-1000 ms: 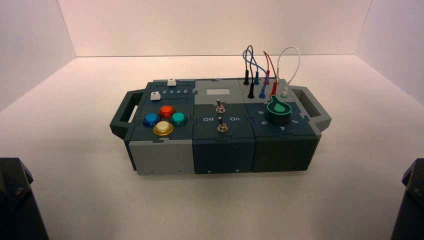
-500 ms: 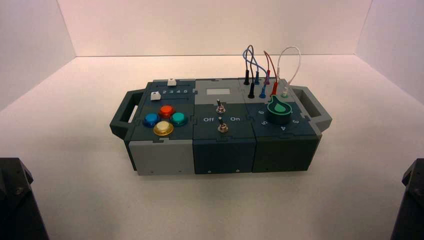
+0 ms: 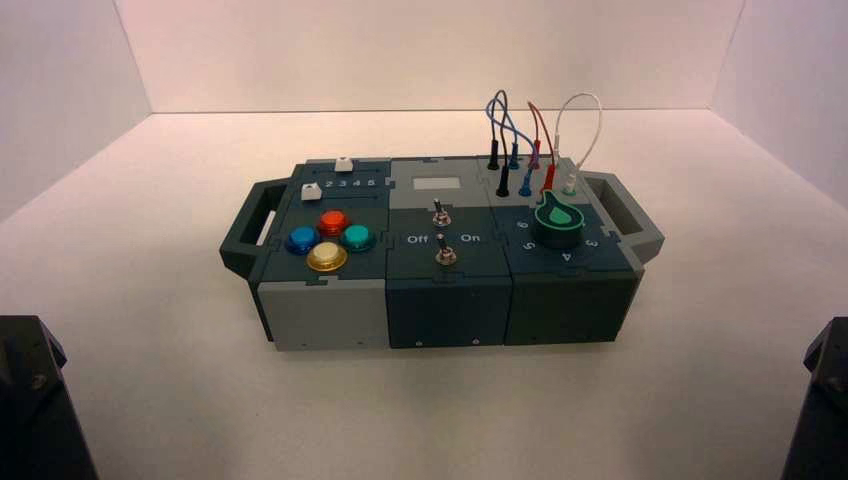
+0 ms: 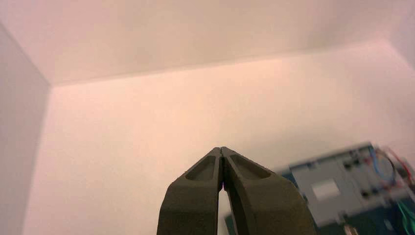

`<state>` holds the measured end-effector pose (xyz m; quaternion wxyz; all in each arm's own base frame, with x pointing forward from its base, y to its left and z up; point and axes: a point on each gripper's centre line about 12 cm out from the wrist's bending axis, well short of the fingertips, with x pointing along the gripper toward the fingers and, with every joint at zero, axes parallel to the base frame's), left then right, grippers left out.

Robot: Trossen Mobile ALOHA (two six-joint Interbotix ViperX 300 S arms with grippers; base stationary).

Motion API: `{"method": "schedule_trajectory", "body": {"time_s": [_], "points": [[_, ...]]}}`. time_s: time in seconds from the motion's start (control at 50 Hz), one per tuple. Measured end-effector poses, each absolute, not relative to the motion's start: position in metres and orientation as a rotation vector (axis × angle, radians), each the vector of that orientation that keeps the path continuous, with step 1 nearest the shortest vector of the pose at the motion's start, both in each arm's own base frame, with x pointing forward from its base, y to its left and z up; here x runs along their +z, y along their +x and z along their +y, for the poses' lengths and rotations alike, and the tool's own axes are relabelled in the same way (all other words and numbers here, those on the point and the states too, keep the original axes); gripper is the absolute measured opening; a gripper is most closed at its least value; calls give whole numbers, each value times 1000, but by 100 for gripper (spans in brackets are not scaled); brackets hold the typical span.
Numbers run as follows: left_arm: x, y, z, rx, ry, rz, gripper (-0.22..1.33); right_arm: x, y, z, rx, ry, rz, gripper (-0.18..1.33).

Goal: Move the top slider to position 4.

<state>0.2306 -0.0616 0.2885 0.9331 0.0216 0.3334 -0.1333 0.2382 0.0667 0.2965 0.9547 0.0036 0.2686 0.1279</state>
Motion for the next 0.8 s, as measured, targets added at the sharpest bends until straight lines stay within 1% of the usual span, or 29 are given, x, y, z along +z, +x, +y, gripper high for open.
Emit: {"method": "schedule_trajectory", "body": {"time_s": [0.08,0.12,0.16,0.3,0.36,0.44,0.58,0.72,0.8], "points": [[282,233,-67,-292,58,751,-16,293,235,73,285,16,604,-14],[274,235,-73,-311,73,813,-16,289,232,78,307,24,642,-14],[272,236,-75,-316,77,831,-16,288,230,80,316,26,654,-14],[249,241,-87,-358,128,956,-16,282,222,91,367,24,721,-14],[244,242,-90,-369,137,976,-16,280,219,94,383,10,743,-14],[236,242,-98,-393,150,1008,-16,275,212,103,433,-35,792,-14],[225,241,-107,-415,142,1053,-16,267,202,117,500,-81,848,-14],[215,244,-110,-406,117,1099,-16,259,198,124,533,-111,885,-14],[205,246,-112,-400,116,1137,-16,253,196,128,556,-152,914,-14]]}}
